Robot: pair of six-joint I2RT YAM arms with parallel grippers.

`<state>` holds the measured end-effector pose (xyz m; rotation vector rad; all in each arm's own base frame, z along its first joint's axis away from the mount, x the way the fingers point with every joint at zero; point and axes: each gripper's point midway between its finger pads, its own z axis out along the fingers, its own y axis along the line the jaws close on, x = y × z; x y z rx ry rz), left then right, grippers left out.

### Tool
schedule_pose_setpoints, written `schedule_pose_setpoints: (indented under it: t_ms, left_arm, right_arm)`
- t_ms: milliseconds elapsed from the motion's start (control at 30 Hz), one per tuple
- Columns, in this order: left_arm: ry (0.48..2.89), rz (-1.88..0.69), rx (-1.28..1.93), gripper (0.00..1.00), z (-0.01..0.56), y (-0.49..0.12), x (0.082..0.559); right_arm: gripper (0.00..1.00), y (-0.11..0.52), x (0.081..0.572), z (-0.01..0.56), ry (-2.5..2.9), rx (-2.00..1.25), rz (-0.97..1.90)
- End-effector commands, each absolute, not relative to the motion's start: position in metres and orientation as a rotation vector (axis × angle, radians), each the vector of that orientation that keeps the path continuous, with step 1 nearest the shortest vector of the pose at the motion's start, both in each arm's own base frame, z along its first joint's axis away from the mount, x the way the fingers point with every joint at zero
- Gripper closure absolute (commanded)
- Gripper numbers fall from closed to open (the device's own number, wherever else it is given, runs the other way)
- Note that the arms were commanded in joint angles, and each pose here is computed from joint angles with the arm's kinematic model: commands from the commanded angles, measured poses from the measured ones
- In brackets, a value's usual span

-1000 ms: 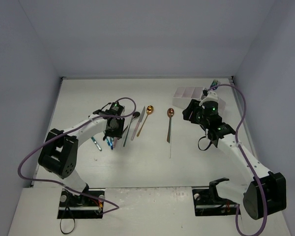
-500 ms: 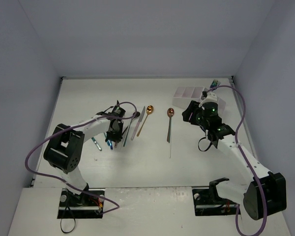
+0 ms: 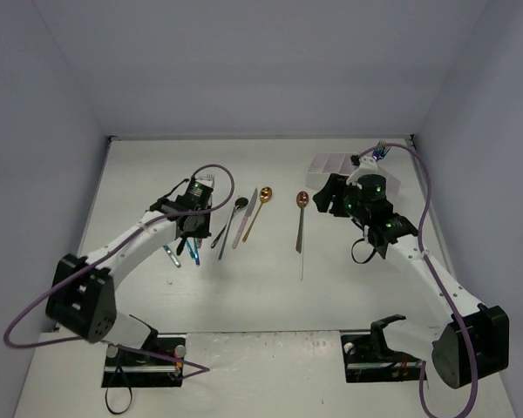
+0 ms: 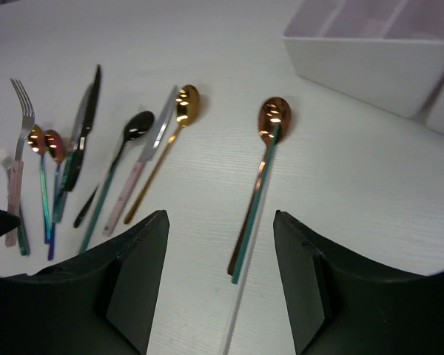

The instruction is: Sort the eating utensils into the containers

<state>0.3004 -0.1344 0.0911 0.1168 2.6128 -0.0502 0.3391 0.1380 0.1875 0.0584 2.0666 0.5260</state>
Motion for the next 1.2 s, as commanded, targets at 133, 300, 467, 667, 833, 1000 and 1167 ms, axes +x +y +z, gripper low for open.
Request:
schedule_pose_setpoints:
  t_ms: [133, 300, 467, 667, 833, 1000, 1167]
  left_arm:
    - [2.051, -0.257, 0.289, 1.00, 0.227, -0.187, 0.305]
    - [1.881, -0.372, 0.304, 1.00, 0.268, -0.205, 0.288]
    - [1.804, -0.444, 0.321, 1.00, 0.289, -0.220, 0.279]
    - [1.787, -0.434, 0.311, 1.00, 0.291, -0.231, 0.276]
    - [1.771, -0.449, 0.314, 1.00, 0.292, -0.245, 0.275]
    - [1.774, -0.446, 0.325, 1.00, 0.289, -0.253, 0.275]
    - [1.778, -0.441, 0.327, 1.00, 0.284, -0.254, 0.276]
  right_arm:
    - [0.42, 0.237, 0.340, 0.293, 1.841, -0.241, 0.808]
    - [0.42, 0.286, 0.327, 0.323, 1.776, -0.359, 0.888]
    - [0.42, 0.319, 0.318, 0.337, 1.738, -0.431, 0.945]
    - [0.42, 0.341, 0.313, 0.339, 1.730, -0.451, 0.967]
    - [0.44, 0.350, 0.315, 0.334, 1.735, -0.447, 0.950]
    - [0.50, 0.357, 0.319, 0.328, 1.744, -0.438, 0.949]
    - [0.84, 0.353, 0.326, 0.322, 1.754, -0.410, 0.908]
